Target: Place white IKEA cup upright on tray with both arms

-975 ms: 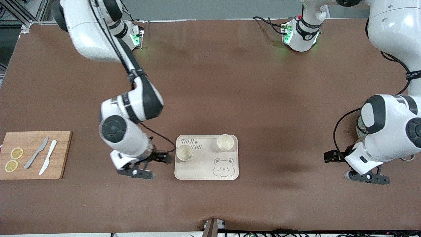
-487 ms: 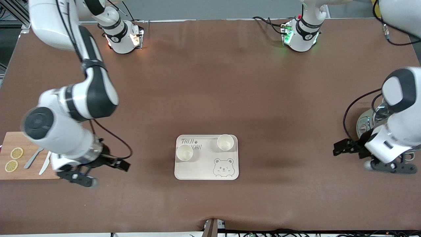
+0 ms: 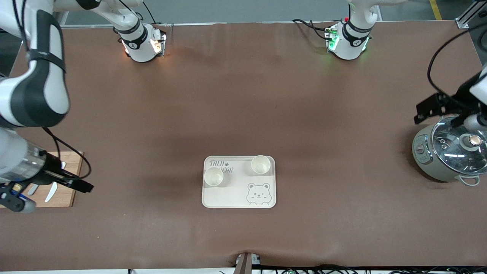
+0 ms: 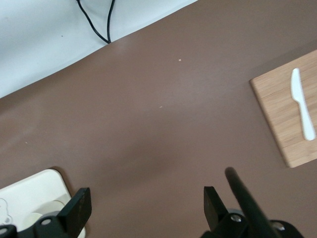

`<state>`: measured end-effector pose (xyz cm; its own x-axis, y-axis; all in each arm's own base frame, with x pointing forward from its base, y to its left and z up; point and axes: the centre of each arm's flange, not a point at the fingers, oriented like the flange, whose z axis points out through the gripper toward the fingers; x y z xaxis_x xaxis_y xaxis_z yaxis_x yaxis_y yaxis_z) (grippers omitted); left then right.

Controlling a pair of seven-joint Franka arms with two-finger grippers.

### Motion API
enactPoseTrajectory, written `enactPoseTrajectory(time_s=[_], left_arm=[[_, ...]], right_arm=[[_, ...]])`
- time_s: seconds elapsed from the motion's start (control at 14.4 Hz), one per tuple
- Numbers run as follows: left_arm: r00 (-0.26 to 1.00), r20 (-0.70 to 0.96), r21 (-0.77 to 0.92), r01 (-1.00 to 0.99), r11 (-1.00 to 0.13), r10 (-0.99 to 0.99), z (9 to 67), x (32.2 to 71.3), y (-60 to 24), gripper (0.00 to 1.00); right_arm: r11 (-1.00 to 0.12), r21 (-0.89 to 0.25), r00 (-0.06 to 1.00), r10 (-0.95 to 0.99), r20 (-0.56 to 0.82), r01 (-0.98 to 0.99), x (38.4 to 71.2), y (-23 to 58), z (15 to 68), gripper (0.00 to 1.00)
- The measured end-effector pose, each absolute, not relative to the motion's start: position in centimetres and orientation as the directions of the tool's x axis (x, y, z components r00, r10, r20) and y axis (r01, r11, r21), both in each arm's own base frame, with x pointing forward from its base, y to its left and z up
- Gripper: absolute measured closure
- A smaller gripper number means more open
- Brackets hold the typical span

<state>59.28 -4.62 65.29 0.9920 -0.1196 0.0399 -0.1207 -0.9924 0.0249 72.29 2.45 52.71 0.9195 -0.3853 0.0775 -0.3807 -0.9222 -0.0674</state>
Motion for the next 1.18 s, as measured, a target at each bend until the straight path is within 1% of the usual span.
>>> enactPoseTrajectory(time_s=[0.21,0.56,0.91,1.18], left_arm=[[0.991,0.015,0.019,-0.13,-0.991,-0.13,66.7,57.4,-4.8,0.0],[0.991,0.018,0.021,-0.13,-0.991,-0.13,66.9,57.3,-4.0,0.0],[0.986,0.019,0.02,-0.165,-0.986,-0.164,66.9,57.4,-3.4,0.0],[0.987,0.02,0.019,-0.16,-0.987,-0.159,66.9,57.4,-2.6,0.0]], right_arm=[[-0.946,-0.059,0.942,-0.323,0.088,-0.318,71.1,-2.6,55.2,0.0],[-0.975,-0.047,0.969,-0.22,0.112,-0.216,68.3,-8.3,58.9,0.0],[-0.984,-0.049,0.978,-0.174,0.111,-0.17,63.3,-8.3,62.3,0.0],[-0.987,-0.052,0.98,-0.158,0.123,-0.152,59.8,-7.1,63.3,0.0]])
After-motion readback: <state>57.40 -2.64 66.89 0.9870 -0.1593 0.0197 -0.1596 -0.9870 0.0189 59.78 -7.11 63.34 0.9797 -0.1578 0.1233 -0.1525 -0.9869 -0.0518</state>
